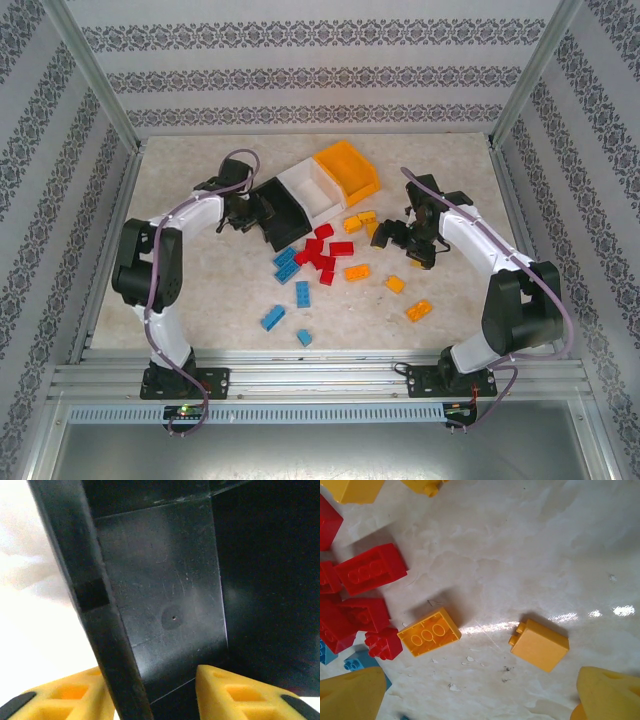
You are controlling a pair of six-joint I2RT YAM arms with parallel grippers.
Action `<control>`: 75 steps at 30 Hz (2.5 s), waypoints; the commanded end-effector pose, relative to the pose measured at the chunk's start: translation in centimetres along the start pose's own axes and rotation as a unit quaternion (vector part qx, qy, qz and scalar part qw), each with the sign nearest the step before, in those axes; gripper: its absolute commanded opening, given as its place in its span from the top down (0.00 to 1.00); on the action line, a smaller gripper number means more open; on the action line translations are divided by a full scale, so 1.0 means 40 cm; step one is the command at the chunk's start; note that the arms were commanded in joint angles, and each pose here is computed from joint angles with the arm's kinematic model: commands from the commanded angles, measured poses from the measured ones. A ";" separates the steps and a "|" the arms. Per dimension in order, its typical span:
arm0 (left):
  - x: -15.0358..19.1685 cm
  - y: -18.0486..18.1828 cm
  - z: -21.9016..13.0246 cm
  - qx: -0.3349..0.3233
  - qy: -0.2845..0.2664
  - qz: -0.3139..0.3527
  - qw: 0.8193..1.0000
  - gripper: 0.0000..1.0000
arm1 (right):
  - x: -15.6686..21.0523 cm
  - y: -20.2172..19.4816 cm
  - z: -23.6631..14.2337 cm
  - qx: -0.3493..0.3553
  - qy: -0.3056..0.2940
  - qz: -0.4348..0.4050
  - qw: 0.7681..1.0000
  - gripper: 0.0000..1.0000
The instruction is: Sort the legos into containers by color
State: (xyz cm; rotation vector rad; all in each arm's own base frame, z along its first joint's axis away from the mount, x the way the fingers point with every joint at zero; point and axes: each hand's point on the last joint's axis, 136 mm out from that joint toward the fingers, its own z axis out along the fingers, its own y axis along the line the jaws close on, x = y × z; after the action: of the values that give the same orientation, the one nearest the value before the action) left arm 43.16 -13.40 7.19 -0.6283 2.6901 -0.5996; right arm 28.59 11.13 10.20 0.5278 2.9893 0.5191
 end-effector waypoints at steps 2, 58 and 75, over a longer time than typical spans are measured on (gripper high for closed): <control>-0.018 -0.029 0.006 -0.025 0.009 0.054 0.998 0.63 | -0.014 -0.001 -0.006 -0.003 0.003 -0.006 1.000 0.02; 0.032 0.015 -0.353 0.084 -0.147 -0.014 0.986 0.00 | 0.121 -0.211 -0.069 0.026 -0.017 0.170 0.985 0.05; 0.200 0.073 -0.322 0.117 -0.061 -0.022 0.991 0.00 | 0.208 -0.273 0.047 0.046 0.018 0.230 0.972 0.19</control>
State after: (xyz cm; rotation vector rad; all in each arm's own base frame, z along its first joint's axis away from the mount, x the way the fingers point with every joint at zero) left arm 30.50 -10.40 15.68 -0.5911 2.4292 -0.8017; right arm 17.41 4.85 5.31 1.2091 2.9349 0.4348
